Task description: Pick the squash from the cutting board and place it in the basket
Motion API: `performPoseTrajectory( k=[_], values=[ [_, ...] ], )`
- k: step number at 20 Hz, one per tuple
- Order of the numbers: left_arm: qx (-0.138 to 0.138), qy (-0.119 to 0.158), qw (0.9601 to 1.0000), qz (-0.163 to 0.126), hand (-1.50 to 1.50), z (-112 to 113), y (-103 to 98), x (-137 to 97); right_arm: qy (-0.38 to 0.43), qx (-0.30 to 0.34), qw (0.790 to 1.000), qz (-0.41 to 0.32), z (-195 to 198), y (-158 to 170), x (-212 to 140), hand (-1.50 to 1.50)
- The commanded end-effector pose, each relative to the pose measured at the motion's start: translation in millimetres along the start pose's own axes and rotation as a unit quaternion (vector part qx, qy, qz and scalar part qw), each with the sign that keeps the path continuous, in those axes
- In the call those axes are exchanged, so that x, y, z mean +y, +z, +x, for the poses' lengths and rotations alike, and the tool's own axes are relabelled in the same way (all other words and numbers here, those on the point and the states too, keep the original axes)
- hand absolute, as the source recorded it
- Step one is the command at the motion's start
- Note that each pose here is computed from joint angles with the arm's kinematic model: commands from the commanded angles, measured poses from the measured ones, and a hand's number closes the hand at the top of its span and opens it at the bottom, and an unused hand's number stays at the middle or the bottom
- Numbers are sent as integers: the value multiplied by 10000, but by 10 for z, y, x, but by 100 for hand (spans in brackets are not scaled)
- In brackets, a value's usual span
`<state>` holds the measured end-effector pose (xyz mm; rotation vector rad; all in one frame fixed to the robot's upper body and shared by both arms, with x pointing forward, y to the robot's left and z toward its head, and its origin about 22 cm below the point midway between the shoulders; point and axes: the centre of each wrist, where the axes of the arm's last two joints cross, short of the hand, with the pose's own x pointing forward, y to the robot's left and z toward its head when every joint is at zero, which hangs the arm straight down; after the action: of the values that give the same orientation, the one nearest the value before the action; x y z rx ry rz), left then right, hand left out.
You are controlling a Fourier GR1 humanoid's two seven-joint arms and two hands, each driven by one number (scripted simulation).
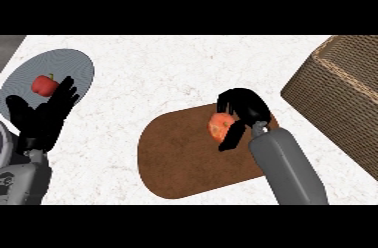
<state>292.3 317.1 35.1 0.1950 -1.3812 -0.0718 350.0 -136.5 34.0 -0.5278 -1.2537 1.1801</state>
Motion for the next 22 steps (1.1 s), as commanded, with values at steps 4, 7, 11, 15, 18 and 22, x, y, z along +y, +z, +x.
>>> performPoseTrajectory(
  k=[4, 7, 11, 15, 18, 22],
  values=[
    [-96, -38, 9997, -212, 0, 29, -39, -121, -963, 2281, 9622, -1131, 184, 10, 147, 150],
    [-46, -44, 9995, -321, 0, 166, -140, -248, -1781, 2104, 9461, -1698, 537, 54, 53, 150],
    [6, -71, 9992, -396, 0, 28, -77, -159, -2527, 1247, 9122, -2976, 972, 181, -101, 150],
    [15, -51, 9998, -197, 0, 43, -89, -162, -2252, 828, 8953, -3753, 1517, 274, -180, 150],
    [55, -36, 9998, -181, 0, 104, -93, -102, -2086, 1044, 8810, -4116, 1819, 342, -371, 150],
    [46, -104, 9998, -136, 0, -20, 42, -118, -1962, 1454, 8637, -4409, 2025, 415, -844, 150]
  ],
)
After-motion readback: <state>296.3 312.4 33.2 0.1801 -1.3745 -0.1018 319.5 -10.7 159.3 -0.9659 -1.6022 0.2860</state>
